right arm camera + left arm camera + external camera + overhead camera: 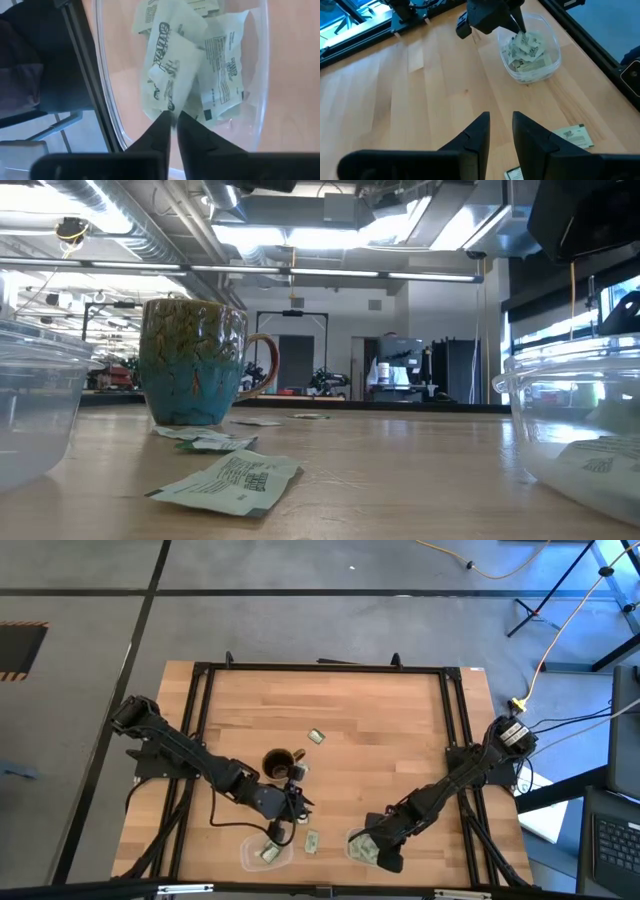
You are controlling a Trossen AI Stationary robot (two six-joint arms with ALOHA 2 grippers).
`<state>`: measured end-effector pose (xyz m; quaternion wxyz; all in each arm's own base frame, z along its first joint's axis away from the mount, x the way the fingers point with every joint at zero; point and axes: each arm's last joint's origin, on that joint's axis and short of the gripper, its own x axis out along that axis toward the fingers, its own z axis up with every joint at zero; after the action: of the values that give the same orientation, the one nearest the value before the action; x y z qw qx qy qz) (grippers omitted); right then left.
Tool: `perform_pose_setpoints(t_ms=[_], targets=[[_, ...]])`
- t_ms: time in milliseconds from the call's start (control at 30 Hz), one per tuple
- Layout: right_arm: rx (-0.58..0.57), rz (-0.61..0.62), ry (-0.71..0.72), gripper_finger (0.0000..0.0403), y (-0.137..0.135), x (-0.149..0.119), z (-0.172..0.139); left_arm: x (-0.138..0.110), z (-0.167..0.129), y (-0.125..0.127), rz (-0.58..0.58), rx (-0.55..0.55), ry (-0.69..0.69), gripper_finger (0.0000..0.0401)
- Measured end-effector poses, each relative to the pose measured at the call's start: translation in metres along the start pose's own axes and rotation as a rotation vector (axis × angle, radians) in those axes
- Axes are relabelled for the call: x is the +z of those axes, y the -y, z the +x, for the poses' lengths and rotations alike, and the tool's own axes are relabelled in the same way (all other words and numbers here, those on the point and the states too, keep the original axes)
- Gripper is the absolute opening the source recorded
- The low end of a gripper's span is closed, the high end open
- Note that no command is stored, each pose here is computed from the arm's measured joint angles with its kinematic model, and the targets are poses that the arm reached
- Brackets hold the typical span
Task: Pick and place items into bin
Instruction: Put the white stevia packet into the right transparent bin
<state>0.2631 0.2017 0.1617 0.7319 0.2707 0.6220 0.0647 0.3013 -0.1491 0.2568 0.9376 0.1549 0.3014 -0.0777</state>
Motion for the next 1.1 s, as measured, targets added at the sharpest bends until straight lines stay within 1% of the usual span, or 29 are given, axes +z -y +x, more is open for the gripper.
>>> perform_pose_setpoints(t_ms=[300, 400, 533, 633, 767, 833, 900, 1000, 1033, 1100], targets=[[0.007, 0.0, 0.005, 0.0119, -0.001, 0.0, -0.003, -0.004, 0.0, 0.0, 0.012, -0.002, -0.034, 0.0077], [0.002, -0.007, 0.045, 0.0128, -0.007, 0.002, -0.015, -0.003, 0.0, 0.001, 0.012, -0.017, -0.034, 0.0075], [-0.037, -0.043, 0.148, 0.013, -0.013, 0.004, -0.034, -0.004, 0.0, 0.002, 0.011, -0.054, -0.033, 0.0074], [-0.053, -0.16, 0.252, 0.013, -0.02, 0.009, -0.046, -0.005, 0.0, 0.002, 0.017, -0.058, -0.049, 0.0073], [-0.134, -0.442, 0.436, 0.013, -0.029, 0.019, -0.053, -0.011, 0.0, 0.002, 0.017, -0.061, -0.104, 0.0073], [-0.144, -0.558, 0.498, 0.013, -0.031, 0.027, -0.055, -0.014, -0.001, 0.002, -0.004, -0.06, -0.137, 0.0072], [-0.146, -0.636, 0.542, 0.013, -0.031, 0.035, -0.057, -0.016, -0.001, 0.002, -0.03, -0.071, -0.165, 0.0072], [-0.166, -0.706, 0.609, 0.013, -0.026, 0.054, -0.057, -0.019, -0.002, 0.005, -0.066, -0.104, -0.196, 0.0072], [-0.185, -0.729, 0.609, 0.013, -0.023, 0.059, -0.054, -0.02, -0.003, 0.005, -0.076, -0.106, -0.2, 0.0072], [-0.168, -0.772, 0.619, 0.013, -0.017, 0.072, -0.047, -0.02, -0.003, 0.006, -0.093, -0.108, -0.204, 0.007]])
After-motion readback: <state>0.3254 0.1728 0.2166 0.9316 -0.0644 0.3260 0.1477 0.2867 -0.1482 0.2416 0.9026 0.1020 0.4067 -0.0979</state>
